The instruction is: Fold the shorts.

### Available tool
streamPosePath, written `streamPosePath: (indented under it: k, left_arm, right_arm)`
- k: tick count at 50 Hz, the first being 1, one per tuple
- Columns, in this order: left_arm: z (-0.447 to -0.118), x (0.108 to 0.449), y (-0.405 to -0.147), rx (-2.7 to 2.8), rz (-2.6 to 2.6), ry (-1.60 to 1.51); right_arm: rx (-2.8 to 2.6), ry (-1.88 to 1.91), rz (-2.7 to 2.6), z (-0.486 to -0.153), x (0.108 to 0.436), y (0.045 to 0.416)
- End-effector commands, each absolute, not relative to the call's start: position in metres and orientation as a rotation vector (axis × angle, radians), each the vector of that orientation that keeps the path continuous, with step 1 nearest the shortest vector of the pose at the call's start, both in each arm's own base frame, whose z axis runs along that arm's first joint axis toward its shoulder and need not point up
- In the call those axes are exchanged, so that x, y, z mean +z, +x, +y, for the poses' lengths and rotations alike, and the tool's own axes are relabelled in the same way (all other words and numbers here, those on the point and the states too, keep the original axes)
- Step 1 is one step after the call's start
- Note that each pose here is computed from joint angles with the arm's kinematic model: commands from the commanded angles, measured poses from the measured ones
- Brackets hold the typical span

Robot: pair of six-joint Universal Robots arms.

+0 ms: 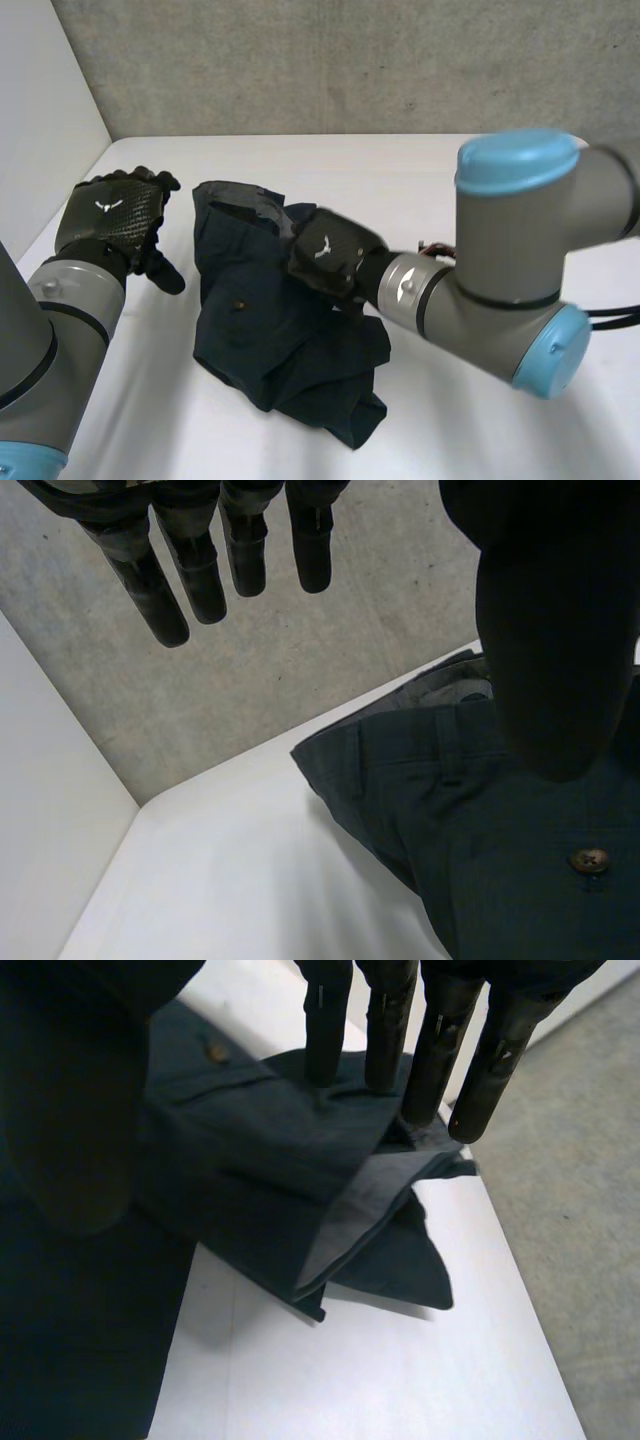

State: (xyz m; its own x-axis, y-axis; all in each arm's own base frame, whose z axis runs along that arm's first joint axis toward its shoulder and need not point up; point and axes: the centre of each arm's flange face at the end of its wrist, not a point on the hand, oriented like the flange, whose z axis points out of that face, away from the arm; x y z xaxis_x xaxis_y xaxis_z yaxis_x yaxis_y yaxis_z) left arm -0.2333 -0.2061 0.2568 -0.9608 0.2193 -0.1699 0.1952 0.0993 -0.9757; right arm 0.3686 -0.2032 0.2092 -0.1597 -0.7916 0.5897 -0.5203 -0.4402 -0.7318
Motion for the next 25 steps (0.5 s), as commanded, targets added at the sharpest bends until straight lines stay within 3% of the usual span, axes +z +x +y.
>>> streamPosePath:
  k: [1, 8, 13, 19, 25]
  left_arm:
    - [-0.203, 0.251, -0.23, 2.013, -2.329, -0.384]
    - [-0.198, 0.241, -0.226, 1.945, -2.347, -0.305]
    - [-0.193, 0.234, -0.227, 1.878, -2.341, -0.247]
    - [-0.19, 0.23, -0.235, 1.773, -2.303, -0.222]
    - [-0.193, 0.233, -0.242, 1.681, -2.245, -0.093]
  right_arm:
    - [-1.749, -1.942, 1.369, -0.216, 0.16, 0.381]
    - [-1.897, -1.903, 1.267, -0.235, 0.145, 0.397]
    - [-1.985, -1.851, 1.246, -0.245, 0.164, 0.405]
    - [-2.192, -1.551, 1.341, -0.26, 0.239, 0.4]
    - [-2.324, -1.378, 1.436, -0.259, 0.291, 0.385]
